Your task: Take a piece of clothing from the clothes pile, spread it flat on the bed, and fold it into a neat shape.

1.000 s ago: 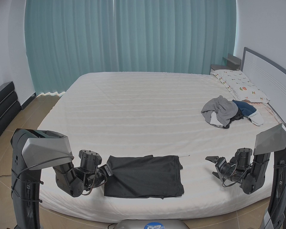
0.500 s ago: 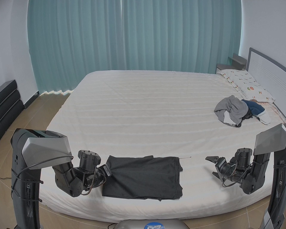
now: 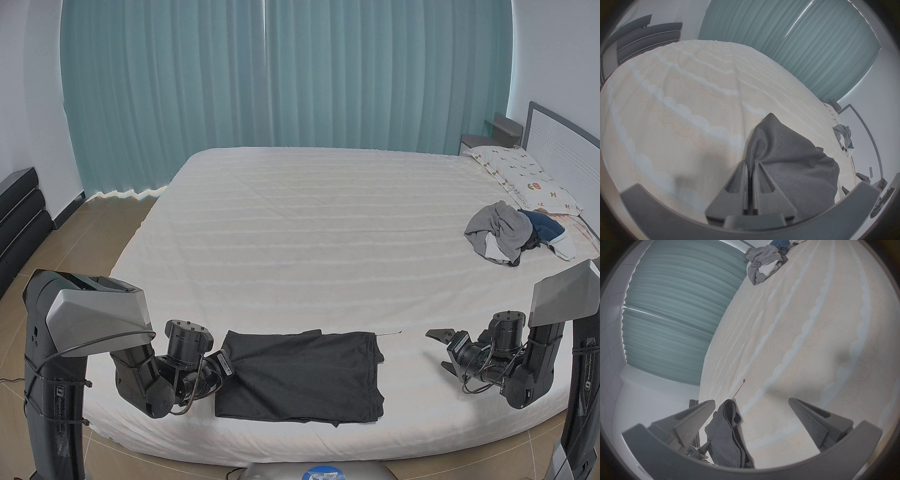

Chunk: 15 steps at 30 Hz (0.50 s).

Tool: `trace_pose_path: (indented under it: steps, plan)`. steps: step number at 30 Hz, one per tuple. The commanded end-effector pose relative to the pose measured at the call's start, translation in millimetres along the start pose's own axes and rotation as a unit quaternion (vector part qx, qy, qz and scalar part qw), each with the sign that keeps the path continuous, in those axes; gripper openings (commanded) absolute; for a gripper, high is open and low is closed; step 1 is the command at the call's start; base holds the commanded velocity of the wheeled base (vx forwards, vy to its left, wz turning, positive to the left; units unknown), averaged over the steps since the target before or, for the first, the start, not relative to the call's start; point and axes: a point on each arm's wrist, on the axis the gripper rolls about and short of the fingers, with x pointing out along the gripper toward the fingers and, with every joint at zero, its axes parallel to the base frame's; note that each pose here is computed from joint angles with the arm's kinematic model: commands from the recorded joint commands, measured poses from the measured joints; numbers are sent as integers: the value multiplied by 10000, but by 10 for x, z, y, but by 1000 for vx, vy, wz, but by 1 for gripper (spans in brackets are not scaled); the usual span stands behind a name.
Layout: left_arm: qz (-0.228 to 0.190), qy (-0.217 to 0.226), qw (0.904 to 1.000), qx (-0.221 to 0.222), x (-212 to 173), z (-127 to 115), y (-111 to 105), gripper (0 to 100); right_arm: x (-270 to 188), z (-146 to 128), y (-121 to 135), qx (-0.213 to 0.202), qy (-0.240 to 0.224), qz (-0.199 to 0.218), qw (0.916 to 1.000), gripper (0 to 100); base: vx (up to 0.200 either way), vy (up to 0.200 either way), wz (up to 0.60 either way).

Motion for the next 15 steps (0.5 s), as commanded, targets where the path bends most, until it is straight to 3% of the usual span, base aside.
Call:
trace_pose_path:
  steps: [1,3,4,15]
  plan:
    - [11,35,10000,2,-12,-17,5,0,-2,-6,0,0,12,-2,10000,100,0,0,0]
    - [37,63,10000,6,-25,-30,20,0,-2,-6,0,0,12,-2,10000,100,0,0,0]
    - [48,83,10000,13,-29,-40,23,100,-2,-6,0,0,12,-2,10000,100,0,0,0]
    - [-100,-100,9999,-49,-167,72,-42,100,-5,0,2,-6,8,6,10000,100,0,0,0]
